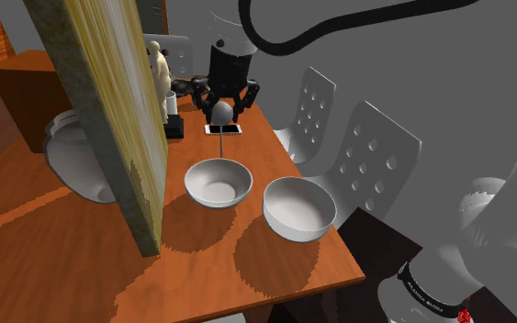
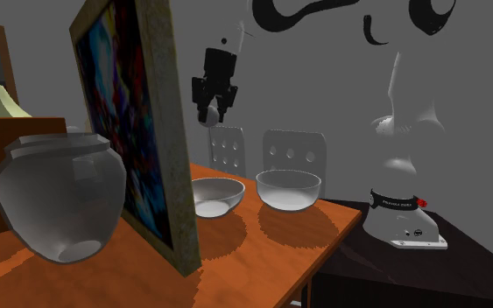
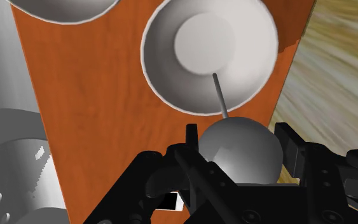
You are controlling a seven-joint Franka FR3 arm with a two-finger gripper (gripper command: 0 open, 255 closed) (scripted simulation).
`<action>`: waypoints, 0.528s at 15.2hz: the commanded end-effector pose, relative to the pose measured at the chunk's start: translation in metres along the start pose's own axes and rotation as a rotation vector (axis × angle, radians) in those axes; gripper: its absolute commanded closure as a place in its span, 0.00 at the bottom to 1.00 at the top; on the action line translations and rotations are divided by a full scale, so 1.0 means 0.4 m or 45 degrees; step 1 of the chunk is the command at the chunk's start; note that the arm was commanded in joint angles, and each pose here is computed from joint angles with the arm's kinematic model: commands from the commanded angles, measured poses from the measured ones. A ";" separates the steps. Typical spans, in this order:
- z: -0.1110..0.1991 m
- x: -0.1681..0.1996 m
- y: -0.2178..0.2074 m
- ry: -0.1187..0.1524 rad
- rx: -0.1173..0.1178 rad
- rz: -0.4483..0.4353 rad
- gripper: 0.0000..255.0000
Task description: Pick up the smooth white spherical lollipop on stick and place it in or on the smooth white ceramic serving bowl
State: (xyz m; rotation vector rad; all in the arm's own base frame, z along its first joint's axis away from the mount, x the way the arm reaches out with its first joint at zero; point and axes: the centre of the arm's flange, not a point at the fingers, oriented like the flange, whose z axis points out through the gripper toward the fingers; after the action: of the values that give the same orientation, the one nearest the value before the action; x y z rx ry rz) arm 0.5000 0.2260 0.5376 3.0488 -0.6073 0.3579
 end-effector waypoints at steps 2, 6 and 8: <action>0.037 -0.009 0.001 0.000 0.000 0.000 1.00; 0.089 -0.021 0.002 0.000 0.000 0.000 1.00; 0.115 -0.027 0.003 0.000 0.000 0.000 1.00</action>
State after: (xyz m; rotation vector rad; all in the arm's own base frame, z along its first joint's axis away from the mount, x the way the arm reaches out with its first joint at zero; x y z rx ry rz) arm 0.4994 0.2262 0.4958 3.0488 -0.6073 0.3578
